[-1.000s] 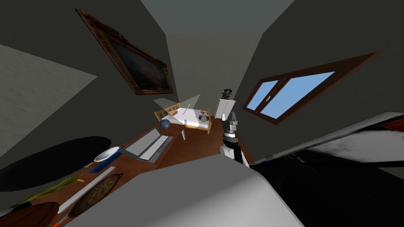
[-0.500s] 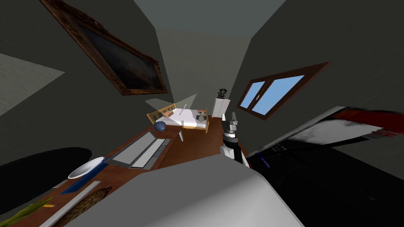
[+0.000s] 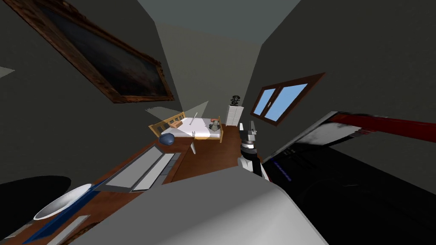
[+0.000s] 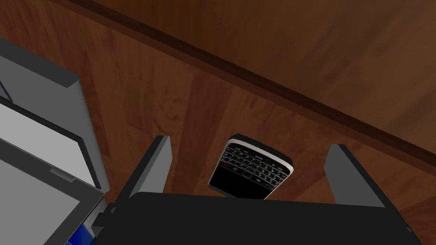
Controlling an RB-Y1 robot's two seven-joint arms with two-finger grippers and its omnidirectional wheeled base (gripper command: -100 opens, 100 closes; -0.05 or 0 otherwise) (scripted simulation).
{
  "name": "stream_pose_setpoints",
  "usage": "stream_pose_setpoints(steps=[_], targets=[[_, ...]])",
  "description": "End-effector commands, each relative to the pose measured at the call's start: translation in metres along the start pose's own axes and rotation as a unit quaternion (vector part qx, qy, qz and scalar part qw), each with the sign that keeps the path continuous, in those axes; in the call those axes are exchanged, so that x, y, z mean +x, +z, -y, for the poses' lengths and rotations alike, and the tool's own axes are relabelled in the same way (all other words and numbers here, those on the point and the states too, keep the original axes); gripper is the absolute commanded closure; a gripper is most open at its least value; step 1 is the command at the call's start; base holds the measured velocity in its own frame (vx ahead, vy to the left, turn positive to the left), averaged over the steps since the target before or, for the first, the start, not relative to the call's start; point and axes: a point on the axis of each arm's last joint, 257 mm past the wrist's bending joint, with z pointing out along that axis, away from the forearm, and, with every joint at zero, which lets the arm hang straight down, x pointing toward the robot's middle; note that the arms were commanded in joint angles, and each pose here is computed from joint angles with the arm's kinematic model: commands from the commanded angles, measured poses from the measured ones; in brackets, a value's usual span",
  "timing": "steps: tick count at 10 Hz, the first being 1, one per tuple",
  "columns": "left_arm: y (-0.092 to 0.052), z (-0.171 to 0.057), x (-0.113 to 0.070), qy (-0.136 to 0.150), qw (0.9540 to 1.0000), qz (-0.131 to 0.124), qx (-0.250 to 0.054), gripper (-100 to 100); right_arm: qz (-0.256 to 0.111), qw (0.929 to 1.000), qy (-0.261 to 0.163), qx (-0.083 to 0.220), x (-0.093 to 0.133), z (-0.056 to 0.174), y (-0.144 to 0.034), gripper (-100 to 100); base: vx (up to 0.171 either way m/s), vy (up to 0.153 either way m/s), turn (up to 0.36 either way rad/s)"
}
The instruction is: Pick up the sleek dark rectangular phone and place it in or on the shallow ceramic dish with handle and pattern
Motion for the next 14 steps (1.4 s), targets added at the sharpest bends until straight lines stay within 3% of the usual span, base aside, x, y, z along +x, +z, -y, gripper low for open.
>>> stream_pose_setpoints(steps=[1,5,11,12,13,14], targets=[[0.001,-0.026,-0.008,0.001,0.9993,0.000,-0.037,-100,0.000,1.0000,0.000,0.000,0.000,0.000,0.000,0,0.003,0.063,-0.354],[0.002,-0.048,-0.017,0.002,0.9972,-0.001,-0.075,-100,0.000,1.0000,0.000,0.000,0.000,0.000,0.000,0,0.003,0.047,-0.121],[-0.002,-0.093,-0.038,0.000,0.9889,0.003,-0.148,-100,0.000,1.0000,0.000,0.000,0.000,0.000,0.000,0,-0.005,0.049,-0.154],[0.000,-0.088,-0.036,0.001,0.9902,0.003,-0.140,-100,0.000,1.0000,0.000,0.000,0.000,0.000,0.000,0,-0.001,0.027,-0.027],[0.000,-0.089,-0.036,0.000,0.9899,0.003,-0.142,0,0.000,1.0000,0.000,0.000,0.000,0.000,0.000,0,0.000,0.005,0.004],[0.005,-0.090,-0.025,0.000,0.9899,0.004,-0.141,-100,0.000,1.0000,0.000,0.000,0.000,0.000,0.000,0,-0.020,0.047,0.004]])
